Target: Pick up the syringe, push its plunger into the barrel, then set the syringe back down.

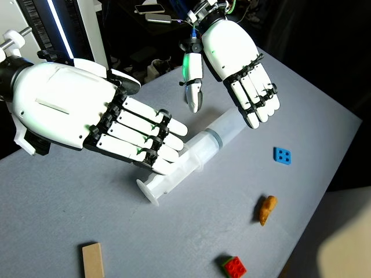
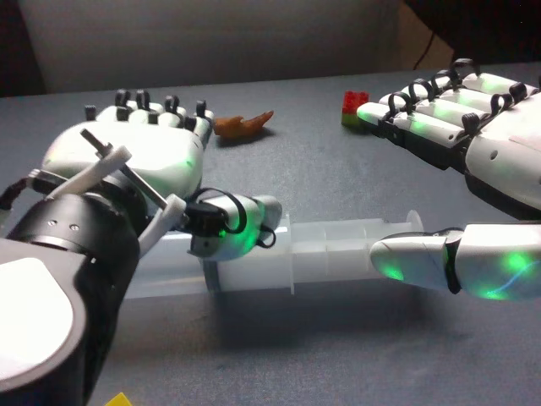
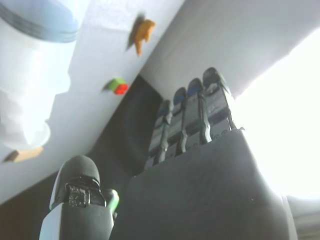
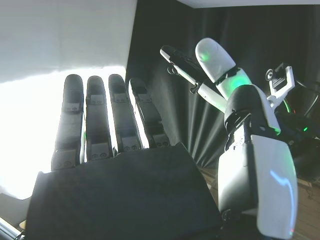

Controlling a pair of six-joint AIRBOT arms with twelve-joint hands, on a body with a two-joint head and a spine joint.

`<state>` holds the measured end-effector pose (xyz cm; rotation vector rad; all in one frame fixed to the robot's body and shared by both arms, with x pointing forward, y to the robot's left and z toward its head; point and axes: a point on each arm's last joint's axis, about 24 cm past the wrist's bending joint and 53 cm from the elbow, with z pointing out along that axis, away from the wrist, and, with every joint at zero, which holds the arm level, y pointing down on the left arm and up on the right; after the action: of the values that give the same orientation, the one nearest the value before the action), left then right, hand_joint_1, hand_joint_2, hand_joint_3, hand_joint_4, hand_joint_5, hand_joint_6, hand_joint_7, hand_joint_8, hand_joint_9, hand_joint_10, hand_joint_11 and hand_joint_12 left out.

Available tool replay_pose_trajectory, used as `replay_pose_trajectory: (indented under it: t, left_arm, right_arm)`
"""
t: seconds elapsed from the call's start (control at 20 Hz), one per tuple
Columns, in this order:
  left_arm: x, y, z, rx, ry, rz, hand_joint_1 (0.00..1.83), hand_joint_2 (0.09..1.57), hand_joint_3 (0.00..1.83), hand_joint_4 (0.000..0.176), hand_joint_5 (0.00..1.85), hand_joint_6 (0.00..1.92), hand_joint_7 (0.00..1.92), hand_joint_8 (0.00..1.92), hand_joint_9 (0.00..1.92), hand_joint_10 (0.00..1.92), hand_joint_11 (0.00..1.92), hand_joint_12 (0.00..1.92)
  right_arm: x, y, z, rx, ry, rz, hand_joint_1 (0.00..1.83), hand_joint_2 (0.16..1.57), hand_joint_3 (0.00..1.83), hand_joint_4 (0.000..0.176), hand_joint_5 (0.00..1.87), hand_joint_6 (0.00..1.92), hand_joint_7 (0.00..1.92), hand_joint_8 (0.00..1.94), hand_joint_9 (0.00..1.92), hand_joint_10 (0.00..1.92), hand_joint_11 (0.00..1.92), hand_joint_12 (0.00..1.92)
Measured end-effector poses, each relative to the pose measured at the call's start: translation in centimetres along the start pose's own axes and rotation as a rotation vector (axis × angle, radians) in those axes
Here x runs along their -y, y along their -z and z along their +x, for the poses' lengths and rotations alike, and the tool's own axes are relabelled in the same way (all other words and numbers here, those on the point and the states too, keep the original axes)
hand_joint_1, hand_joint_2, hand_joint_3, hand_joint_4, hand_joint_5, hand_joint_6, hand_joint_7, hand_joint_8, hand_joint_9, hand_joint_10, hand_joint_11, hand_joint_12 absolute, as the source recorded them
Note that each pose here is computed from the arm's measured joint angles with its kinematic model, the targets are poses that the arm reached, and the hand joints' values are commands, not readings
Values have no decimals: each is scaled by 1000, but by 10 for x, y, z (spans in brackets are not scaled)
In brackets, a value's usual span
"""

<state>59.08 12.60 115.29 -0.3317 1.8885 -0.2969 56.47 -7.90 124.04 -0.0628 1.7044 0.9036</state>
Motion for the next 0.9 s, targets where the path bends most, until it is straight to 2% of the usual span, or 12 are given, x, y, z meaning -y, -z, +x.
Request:
replay_pose_trajectory:
  t: [0.1, 0.15, 0.2, 0.3, 0.4, 0.5, 0.55, 0.65, 0.8, 0.9]
  left_arm:
    - [3, 1, 5, -8, -3, 2, 263, 1172, 0, 0, 0, 0, 0, 0, 0, 0, 0, 1]
    - [4, 1, 10, -9, 1, 0, 421, 1152, 0, 0, 0, 0, 0, 0, 0, 0, 0, 0]
    - [4, 2, 13, -13, 1, -7, 561, 1135, 0, 0, 0, 0, 0, 0, 0, 0, 0, 0]
    - [4, 3, 20, -18, -2, -24, 580, 1214, 17, 0, 8, 3, 0, 0, 0, 0, 12, 6]
    - [5, 4, 24, -17, 14, -30, 739, 1202, 5, 0, 27, 8, 3, 1, 0, 0, 1, 0]
    - [2, 6, 34, -22, 24, -46, 758, 1193, 0, 0, 0, 0, 0, 0, 0, 0, 0, 0]
    - [1, 7, 39, -33, 25, -56, 711, 1188, 0, 0, 0, 0, 0, 0, 0, 0, 0, 0]
    - [0, 6, 46, -37, 27, -64, 802, 1152, 0, 0, 0, 0, 0, 0, 0, 0, 0, 0]
    - [-1, 6, 54, -32, 42, -79, 756, 1189, 3, 0, 0, 0, 0, 0, 0, 0, 0, 0]
    - [-5, 3, 60, -43, 38, -97, 720, 1202, 7, 0, 0, 0, 0, 0, 0, 0, 0, 0]
  right_arm:
    - [0, 0, -1, 4, 0, 1, 0, 1070, 0, 0, 16, 2, 51, 2, 61, 3, 0, 322]
    - [1, 0, -2, 11, -6, 3, 0, 1072, 0, 0, 21, 5, 52, 3, 61, 4, 0, 309]
    - [2, 0, -3, 17, -16, 7, 0, 1073, 0, 0, 28, 5, 66, 5, 75, 7, 0, 367]
    - [5, 1, -5, 23, -43, 15, 0, 1076, 1, 0, 13, 2, 57, 1, 68, 2, 0, 385]
    - [5, 1, -5, 25, -53, 15, 0, 1075, 0, 0, 31, 4, 76, 4, 90, 7, 0, 493]
    - [5, 1, -6, 26, -55, 16, 0, 1082, 2, 0, 16, 1, 52, 0, 72, 1, 0, 474]
    - [5, 1, -6, 26, -55, 15, 0, 1082, 2, 0, 17, 2, 53, 2, 74, 3, 0, 469]
    - [5, 1, -6, 26, -55, 15, 0, 1084, 1, 0, 7, 0, 42, 1, 54, 2, 0, 376]
    - [5, 1, -6, 27, -55, 16, 0, 1080, 0, 0, 0, 0, 28, 1, 48, 3, 0, 390]
    - [5, 1, -6, 27, -54, 16, 0, 1071, 0, 0, 23, 4, 66, 7, 82, 9, 0, 475]
